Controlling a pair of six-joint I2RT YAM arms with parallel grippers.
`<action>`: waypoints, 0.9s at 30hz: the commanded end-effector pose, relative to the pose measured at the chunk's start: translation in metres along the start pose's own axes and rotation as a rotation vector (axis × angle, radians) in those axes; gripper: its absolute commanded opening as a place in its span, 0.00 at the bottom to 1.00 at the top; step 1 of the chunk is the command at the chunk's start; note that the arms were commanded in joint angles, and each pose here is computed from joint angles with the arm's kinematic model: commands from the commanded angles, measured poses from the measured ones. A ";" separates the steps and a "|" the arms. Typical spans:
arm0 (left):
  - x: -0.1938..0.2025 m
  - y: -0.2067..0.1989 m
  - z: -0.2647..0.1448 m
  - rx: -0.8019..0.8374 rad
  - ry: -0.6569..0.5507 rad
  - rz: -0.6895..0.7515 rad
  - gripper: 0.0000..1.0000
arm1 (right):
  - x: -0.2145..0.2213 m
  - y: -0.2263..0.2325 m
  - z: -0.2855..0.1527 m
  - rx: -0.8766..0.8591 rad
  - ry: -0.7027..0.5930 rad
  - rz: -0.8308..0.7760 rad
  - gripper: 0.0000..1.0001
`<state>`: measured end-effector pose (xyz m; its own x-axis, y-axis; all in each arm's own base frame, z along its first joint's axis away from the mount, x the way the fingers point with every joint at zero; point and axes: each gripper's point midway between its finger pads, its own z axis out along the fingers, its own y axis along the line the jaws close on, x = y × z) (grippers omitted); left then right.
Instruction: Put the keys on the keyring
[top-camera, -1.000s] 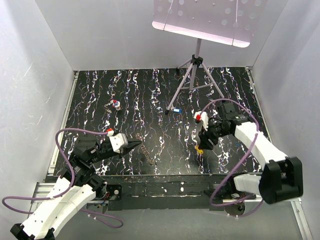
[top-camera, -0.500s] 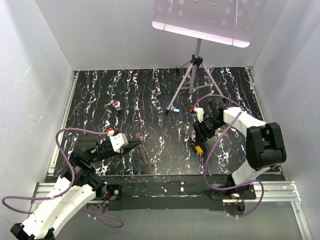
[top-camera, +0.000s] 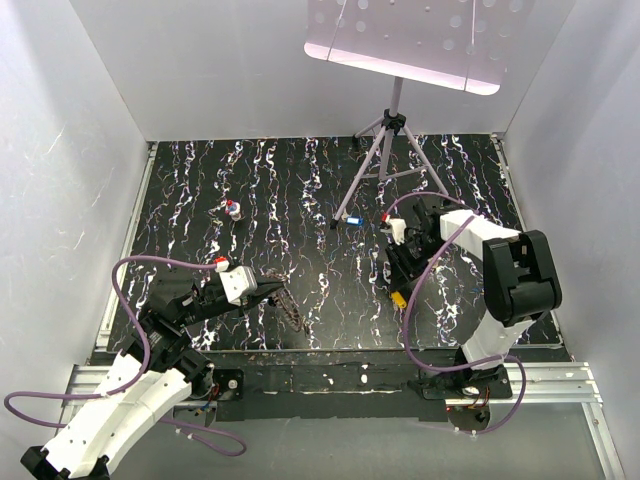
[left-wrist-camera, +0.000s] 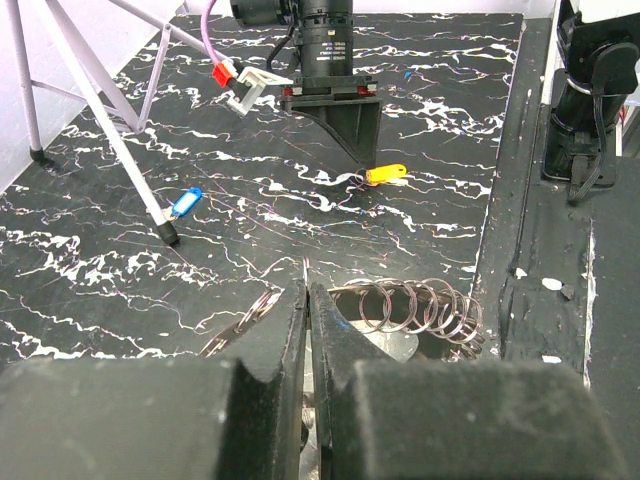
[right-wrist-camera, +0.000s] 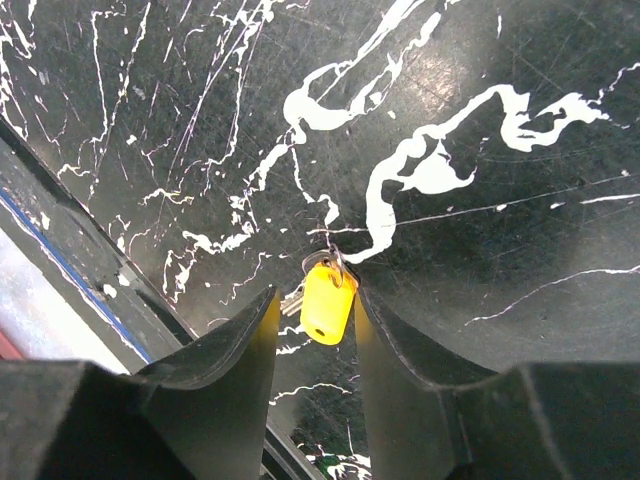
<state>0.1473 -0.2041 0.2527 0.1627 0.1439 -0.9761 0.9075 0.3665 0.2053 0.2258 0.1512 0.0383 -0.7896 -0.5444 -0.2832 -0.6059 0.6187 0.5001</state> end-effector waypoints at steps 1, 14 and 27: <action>-0.006 0.003 0.001 -0.011 -0.024 0.026 0.00 | -0.014 -0.002 -0.003 -0.001 -0.015 -0.008 0.42; -0.006 0.004 0.002 -0.011 -0.024 0.027 0.00 | -0.014 -0.003 0.002 -0.023 0.001 0.007 0.36; -0.005 0.004 0.002 -0.009 -0.022 0.026 0.00 | -0.013 0.001 0.004 -0.041 0.017 0.016 0.34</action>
<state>0.1482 -0.2046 0.2512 0.1575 0.1479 -0.9764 0.9084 0.3660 0.2020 0.2317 0.1540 0.0304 -0.8013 -0.5435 -0.2503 -0.5846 0.6222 0.5207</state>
